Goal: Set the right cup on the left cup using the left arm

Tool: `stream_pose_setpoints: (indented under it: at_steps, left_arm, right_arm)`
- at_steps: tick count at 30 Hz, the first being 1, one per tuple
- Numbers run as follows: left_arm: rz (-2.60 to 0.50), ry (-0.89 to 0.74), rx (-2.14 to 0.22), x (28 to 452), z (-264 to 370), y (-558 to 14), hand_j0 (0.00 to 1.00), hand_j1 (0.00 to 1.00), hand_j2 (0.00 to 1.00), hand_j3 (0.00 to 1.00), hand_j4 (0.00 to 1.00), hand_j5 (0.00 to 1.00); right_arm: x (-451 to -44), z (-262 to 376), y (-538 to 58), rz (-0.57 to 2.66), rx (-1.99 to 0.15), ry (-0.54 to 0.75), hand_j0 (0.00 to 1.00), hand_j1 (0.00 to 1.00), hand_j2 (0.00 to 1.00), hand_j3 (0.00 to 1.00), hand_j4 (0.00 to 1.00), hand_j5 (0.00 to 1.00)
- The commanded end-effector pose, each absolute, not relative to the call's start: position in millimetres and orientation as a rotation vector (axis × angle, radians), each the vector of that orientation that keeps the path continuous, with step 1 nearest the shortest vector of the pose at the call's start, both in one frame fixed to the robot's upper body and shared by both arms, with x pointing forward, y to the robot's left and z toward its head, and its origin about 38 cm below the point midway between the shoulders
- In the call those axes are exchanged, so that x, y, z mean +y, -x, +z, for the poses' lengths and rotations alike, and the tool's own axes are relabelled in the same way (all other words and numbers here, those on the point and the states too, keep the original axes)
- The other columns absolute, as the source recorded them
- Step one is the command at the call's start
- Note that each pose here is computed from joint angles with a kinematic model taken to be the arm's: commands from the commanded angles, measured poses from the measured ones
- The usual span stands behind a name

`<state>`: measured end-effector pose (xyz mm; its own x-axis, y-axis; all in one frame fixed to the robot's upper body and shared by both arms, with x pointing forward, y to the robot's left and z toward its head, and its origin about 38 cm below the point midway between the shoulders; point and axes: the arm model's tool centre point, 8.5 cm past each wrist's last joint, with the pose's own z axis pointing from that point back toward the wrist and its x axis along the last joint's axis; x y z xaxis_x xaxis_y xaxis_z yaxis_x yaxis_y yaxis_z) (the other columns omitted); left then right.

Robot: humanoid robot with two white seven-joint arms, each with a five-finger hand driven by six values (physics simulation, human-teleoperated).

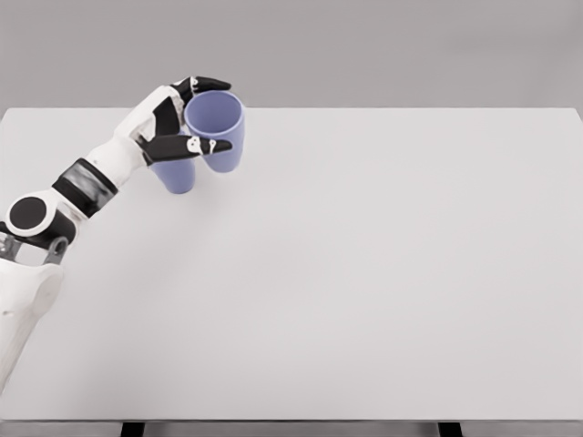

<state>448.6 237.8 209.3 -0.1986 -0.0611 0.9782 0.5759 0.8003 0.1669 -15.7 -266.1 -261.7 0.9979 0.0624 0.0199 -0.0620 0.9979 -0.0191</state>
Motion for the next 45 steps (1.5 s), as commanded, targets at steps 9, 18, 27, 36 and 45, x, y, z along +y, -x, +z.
stream_pose_setpoints:
  at_steps: [9,18,27,36,45]
  left_arm:
    - [-0.573,0.379,-1.712,251,223,-460,0.66,0.66,0.66,0.66,0.66,0.66]
    - [-0.541,0.349,-1.721,264,229,-472,0.66,0.66,0.66,0.66,0.66,0.66]
    - [-0.504,0.325,-1.716,277,229,-479,0.66,0.66,0.66,0.66,0.66,0.66]
    - [-0.469,0.306,-1.711,288,227,-483,0.66,0.66,0.66,0.66,0.66,0.66]
    - [-0.436,0.263,-1.678,309,219,-489,0.66,0.66,0.66,0.66,0.66,0.66]
  right_arm:
    - [-266,-262,16,0.063,-0.020,0.017,1.00,1.00,1.00,1.00,1.00,1.00]
    - [-266,-262,15,0.063,-0.021,0.018,1.00,1.00,1.00,1.00,1.00,1.00]
    - [-266,-262,15,0.062,-0.021,0.018,1.00,1.00,1.00,1.00,1.00,1.00]
    - [-266,-262,15,0.062,-0.021,0.018,1.00,1.00,1.00,1.00,1.00,1.00]
    - [-266,-262,15,0.062,-0.021,0.018,1.00,1.00,1.00,1.00,1.00,1.00]
